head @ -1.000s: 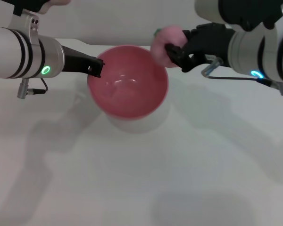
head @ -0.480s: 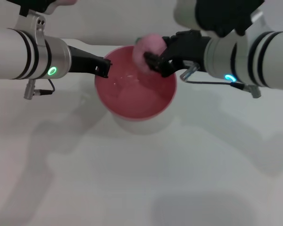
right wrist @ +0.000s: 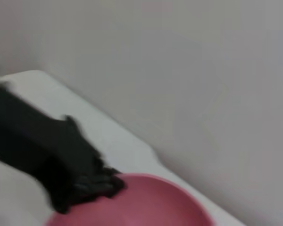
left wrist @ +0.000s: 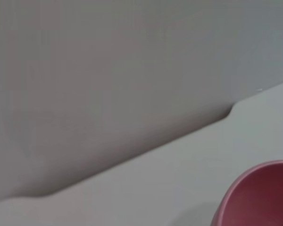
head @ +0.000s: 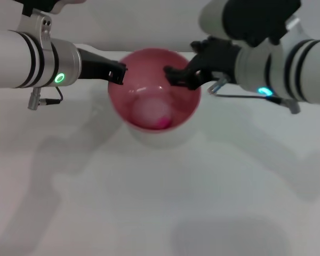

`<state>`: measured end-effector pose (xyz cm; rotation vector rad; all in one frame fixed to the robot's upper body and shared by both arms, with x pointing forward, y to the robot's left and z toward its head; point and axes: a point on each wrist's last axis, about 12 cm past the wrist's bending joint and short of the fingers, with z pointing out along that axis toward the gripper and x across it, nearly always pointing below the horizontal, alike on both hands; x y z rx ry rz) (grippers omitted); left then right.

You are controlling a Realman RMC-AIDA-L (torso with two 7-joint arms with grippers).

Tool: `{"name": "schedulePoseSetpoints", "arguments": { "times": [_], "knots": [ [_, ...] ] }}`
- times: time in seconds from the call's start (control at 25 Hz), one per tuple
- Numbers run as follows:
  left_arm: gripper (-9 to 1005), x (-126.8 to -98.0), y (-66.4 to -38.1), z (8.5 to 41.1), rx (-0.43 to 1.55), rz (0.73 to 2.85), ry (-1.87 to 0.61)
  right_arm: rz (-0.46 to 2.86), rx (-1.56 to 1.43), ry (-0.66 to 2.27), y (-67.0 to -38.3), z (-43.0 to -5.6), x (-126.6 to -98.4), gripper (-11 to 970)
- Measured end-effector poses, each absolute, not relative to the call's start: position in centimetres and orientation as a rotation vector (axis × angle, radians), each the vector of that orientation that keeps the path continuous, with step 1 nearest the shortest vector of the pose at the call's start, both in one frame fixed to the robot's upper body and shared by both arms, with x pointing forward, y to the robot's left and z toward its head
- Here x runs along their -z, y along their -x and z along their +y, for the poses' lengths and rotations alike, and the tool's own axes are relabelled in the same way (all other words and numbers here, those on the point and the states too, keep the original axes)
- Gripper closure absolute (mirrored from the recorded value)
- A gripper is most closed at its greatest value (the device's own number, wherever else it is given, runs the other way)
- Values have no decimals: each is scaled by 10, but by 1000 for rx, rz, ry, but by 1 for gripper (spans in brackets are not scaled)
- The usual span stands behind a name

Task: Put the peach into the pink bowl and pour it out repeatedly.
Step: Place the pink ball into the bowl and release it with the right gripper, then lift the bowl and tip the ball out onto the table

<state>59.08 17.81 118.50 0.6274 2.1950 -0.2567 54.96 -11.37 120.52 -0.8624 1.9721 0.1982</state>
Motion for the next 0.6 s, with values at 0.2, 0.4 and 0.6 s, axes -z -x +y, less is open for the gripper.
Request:
{"name": "schedulePoseSetpoints", "arguments": {
  "times": [0.2, 0.4, 0.6],
  "knots": [
    [951, -1184, -592, 180, 207, 2070, -654, 2002, -131, 631, -549, -156, -1214, 233],
    [951, -1178, -591, 179, 177, 1966, -651, 2042, -74, 435, -540, -206, -1214, 232],
    [951, -1158, -578, 173, 155, 1839, -660, 2080, -36, 337, -530, -233, -1206, 232]
  ]
}}
